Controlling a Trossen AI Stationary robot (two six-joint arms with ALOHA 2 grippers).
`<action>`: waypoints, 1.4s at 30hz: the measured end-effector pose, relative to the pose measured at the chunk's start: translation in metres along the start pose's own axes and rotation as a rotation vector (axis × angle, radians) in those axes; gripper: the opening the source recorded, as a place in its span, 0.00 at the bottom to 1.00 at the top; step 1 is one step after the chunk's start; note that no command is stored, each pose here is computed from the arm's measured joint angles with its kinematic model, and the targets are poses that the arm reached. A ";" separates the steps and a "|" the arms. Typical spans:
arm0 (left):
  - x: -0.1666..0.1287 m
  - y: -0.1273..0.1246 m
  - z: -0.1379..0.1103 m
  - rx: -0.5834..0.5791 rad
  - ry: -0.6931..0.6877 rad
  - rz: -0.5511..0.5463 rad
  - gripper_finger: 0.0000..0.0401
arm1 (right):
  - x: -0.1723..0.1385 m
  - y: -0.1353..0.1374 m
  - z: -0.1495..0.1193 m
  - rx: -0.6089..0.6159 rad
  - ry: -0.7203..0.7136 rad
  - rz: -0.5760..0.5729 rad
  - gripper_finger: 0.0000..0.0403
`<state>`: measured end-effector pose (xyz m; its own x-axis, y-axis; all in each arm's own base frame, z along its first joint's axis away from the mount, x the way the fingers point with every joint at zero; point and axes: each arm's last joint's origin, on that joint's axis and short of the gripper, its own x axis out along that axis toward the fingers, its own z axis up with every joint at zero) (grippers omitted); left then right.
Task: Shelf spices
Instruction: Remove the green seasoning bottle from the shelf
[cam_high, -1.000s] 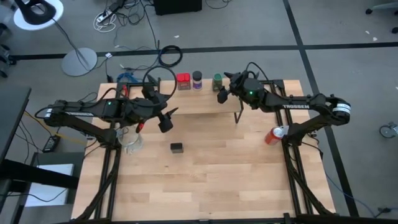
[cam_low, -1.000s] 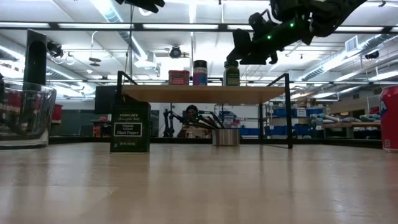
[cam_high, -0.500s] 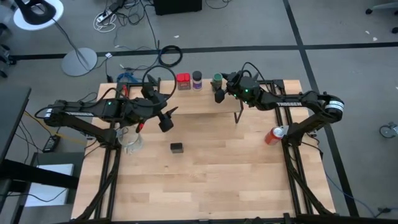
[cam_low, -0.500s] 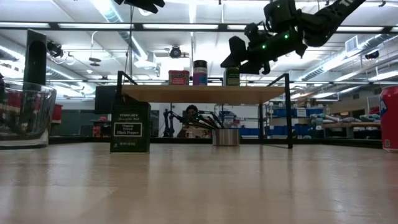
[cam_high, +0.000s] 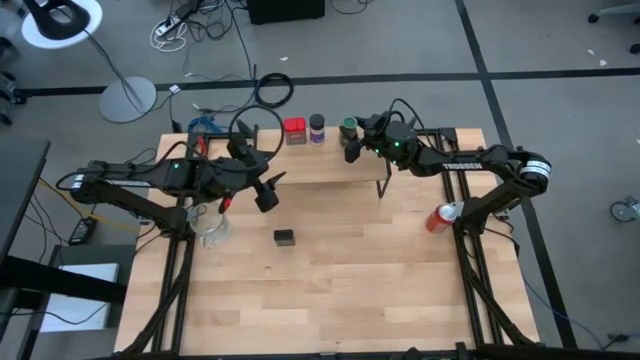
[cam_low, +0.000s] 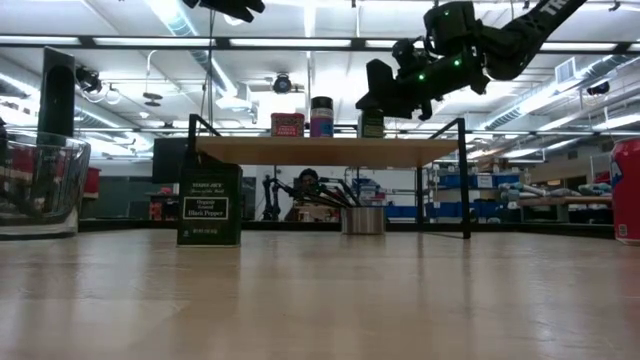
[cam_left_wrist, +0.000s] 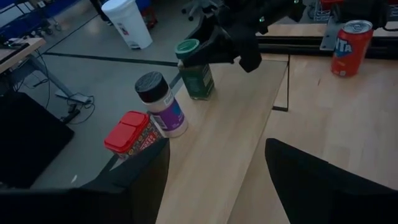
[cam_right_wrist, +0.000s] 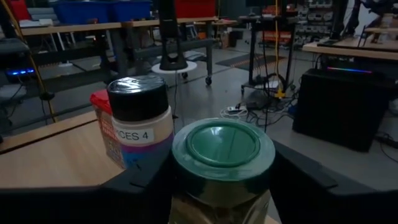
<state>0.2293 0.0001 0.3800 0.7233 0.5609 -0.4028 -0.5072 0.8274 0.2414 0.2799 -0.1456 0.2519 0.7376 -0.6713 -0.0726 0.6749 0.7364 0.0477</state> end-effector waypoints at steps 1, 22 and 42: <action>0.000 0.000 0.000 -0.001 0.003 0.000 0.67 | -0.001 0.001 0.000 0.003 0.000 0.002 0.51; 0.000 0.001 -0.005 -0.027 0.041 0.035 0.67 | -0.100 0.055 0.052 -0.013 -0.038 0.082 0.51; -0.003 -0.003 -0.005 -0.086 0.030 0.017 0.67 | -0.151 0.162 -0.044 0.090 0.221 0.062 0.51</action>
<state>0.2264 -0.0043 0.3764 0.7003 0.5730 -0.4257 -0.5588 0.8111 0.1725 0.2768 0.0786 0.2264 0.7615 -0.5834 -0.2822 0.6352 0.7583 0.1465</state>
